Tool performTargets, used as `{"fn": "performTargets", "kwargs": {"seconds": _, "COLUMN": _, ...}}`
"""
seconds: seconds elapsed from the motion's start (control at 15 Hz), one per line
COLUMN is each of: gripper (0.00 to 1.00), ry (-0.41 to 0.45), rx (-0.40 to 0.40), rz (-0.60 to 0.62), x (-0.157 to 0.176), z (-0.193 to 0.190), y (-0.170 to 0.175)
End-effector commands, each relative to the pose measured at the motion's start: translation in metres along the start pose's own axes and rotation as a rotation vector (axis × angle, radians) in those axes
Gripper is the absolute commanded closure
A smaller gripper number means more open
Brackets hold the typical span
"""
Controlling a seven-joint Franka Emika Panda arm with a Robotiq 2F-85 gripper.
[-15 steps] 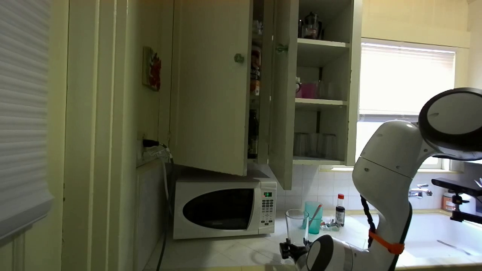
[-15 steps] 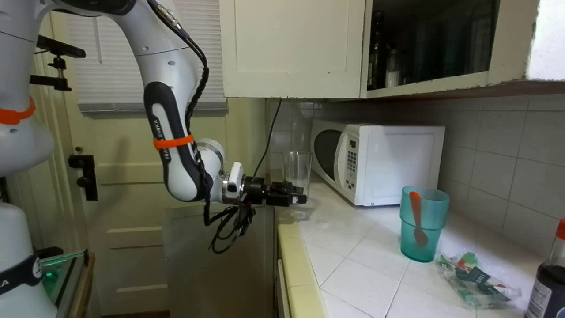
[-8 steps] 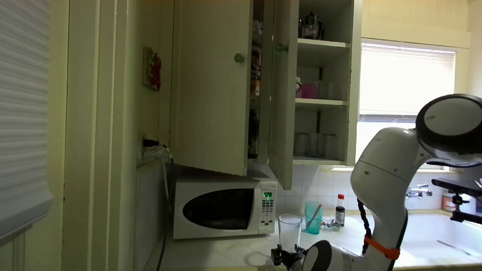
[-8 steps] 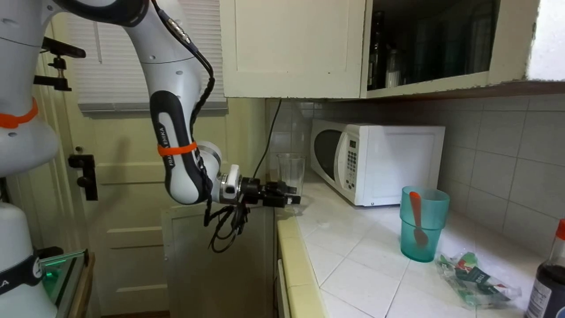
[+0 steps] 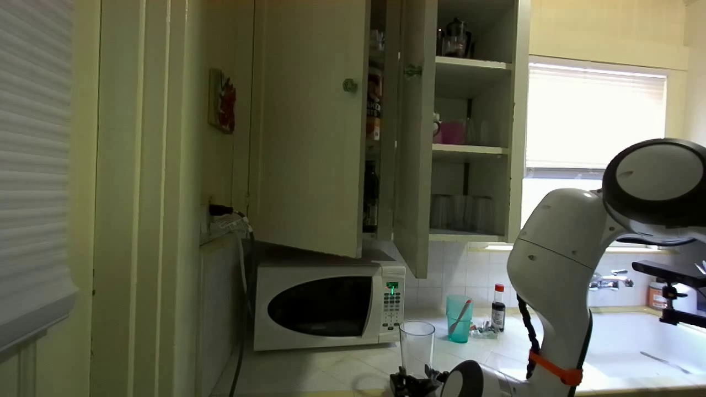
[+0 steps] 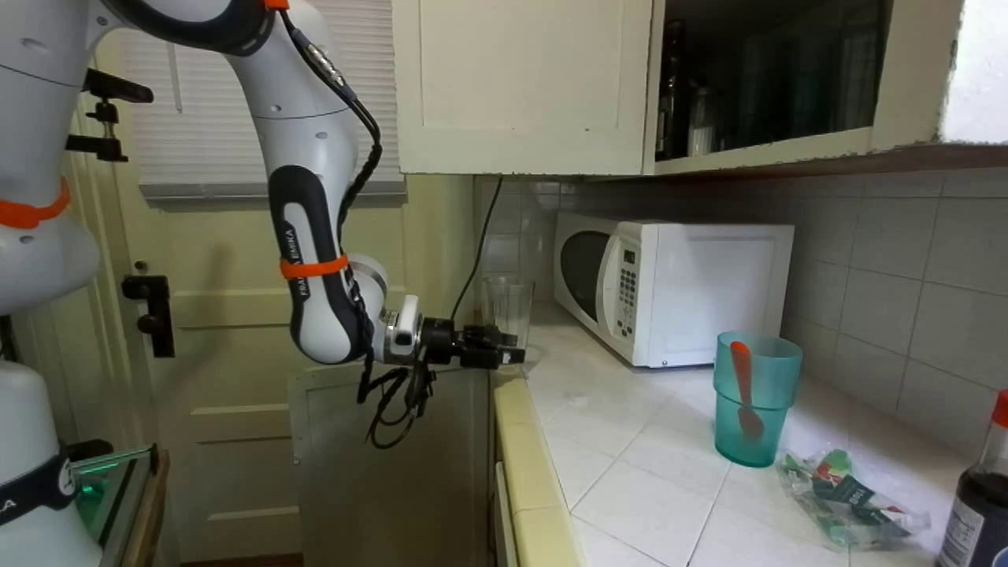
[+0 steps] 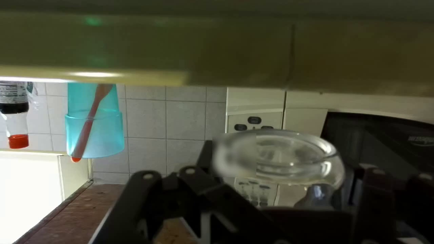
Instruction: Remove one glass cup from the upper cabinet on the right and put it on the counter.
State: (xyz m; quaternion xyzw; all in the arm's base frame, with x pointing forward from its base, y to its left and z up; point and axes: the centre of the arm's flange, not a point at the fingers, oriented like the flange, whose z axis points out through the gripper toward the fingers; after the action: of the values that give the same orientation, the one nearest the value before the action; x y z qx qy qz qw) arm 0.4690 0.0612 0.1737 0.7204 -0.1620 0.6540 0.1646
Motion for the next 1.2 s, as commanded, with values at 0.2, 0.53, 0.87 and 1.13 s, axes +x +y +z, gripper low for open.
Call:
{"fn": "performTargets", "kwargs": {"seconds": 0.2, "gripper": 0.49, "ry": 0.005, "rx": -0.046, "rz": -0.043, "x": -0.041, "z": 0.025, "y": 0.053}}
{"fn": "performTargets", "kwargs": {"seconds": 0.53, "gripper": 0.49, "ry": 0.021, "rx": -0.066, "rz": -0.059, "x": -0.043, "z": 0.031, "y": 0.059}}
{"fn": "performTargets", "kwargs": {"seconds": 0.87, "gripper": 0.49, "ry": 0.042, "rx": -0.007, "rz": 0.007, "x": -0.047, "z": 0.035, "y": 0.055}}
{"fn": "performTargets", "kwargs": {"seconds": 1.13, "gripper": 0.49, "ry": 0.043, "rx": 0.036, "rz": 0.053, "x": -0.044, "z": 0.033, "y": 0.035}}
